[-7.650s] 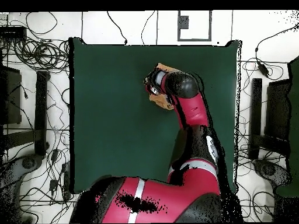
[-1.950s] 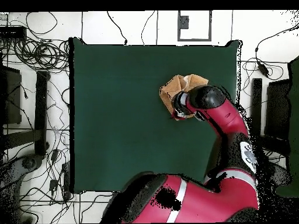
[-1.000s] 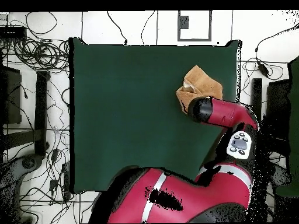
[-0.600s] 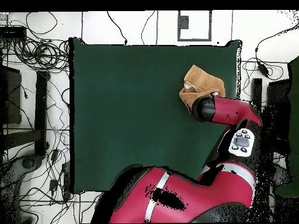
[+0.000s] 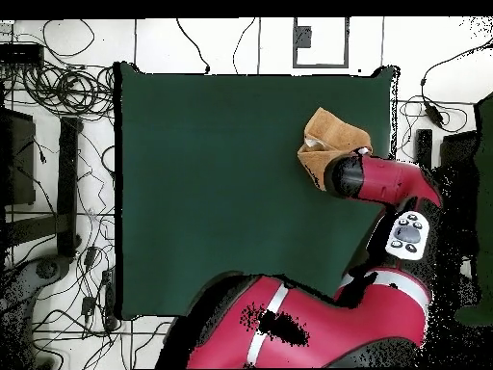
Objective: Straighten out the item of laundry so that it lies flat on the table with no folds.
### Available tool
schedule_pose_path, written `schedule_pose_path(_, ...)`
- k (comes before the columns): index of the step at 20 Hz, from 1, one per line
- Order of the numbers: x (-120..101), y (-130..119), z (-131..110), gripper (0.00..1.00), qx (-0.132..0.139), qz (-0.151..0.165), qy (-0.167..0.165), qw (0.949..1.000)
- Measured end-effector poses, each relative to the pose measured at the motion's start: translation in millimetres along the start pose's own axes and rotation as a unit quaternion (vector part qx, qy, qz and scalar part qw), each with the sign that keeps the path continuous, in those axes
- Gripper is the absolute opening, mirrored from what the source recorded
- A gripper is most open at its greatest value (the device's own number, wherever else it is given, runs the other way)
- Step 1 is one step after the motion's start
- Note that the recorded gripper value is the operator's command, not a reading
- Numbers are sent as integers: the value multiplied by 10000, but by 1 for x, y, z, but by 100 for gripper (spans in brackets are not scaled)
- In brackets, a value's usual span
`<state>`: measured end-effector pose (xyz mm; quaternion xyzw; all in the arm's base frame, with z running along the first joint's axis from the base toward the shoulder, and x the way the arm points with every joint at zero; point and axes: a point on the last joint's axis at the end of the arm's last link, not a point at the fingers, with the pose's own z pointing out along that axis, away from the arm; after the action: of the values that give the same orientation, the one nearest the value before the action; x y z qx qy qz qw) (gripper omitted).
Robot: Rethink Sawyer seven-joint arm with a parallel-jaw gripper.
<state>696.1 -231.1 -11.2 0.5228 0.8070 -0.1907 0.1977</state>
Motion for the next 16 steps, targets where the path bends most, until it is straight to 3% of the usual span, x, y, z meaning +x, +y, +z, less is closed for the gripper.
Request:
schedule_pose_path(9, -23, -11, 9, 0, 26, 163, -43, 9999)
schedule_pose_path(16, -27, -10, 10, 0, -24, 251, 2, 9997)
